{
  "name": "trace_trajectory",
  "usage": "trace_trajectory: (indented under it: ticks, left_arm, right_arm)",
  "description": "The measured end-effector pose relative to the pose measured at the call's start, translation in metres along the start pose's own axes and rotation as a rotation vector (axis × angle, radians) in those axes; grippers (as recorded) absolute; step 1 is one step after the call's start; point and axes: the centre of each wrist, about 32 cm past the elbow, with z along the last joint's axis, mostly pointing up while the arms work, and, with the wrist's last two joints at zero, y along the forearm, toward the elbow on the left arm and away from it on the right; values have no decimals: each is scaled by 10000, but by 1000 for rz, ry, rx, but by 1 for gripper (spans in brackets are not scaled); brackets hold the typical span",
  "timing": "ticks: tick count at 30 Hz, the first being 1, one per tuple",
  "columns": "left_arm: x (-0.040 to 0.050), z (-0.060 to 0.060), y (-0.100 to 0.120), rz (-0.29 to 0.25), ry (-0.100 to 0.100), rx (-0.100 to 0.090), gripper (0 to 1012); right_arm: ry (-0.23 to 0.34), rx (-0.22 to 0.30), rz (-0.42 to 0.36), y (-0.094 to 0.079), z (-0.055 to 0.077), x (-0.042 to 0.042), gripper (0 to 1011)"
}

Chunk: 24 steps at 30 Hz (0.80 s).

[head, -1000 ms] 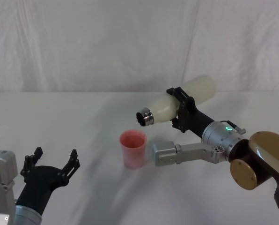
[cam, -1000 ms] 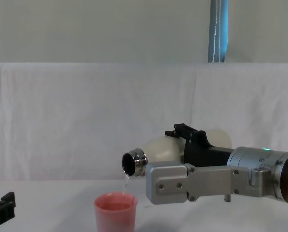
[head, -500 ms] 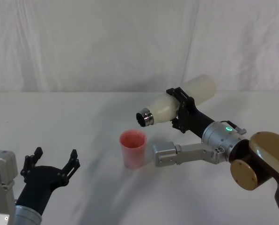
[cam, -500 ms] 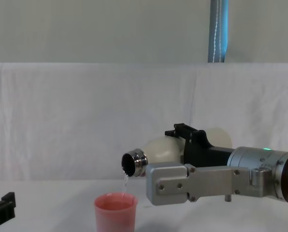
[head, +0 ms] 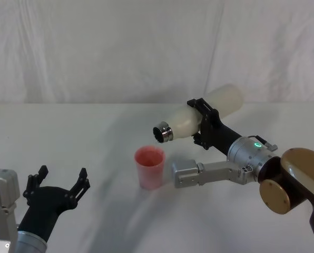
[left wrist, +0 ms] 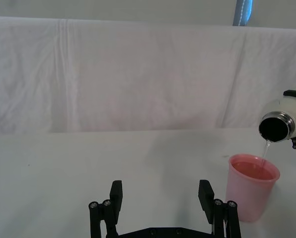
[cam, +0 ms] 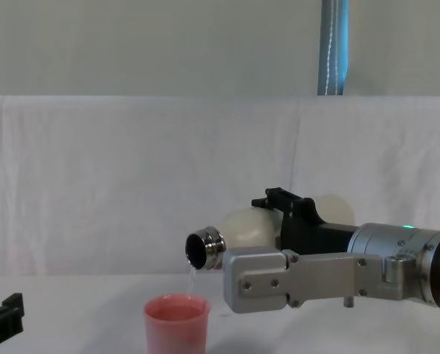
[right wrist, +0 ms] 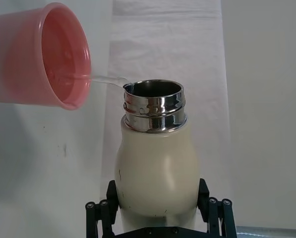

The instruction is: Grasp the thermos with one hand and pour water into the cup lid.

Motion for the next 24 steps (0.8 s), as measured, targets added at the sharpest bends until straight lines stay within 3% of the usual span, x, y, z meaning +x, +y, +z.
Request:
trace_trajectory:
  ticks: [24]
  left_arm:
    - [0, 0, 0, 0, 0, 0, 1001]
  right_arm:
    - [5, -1, 7, -3, 7, 7, 955]
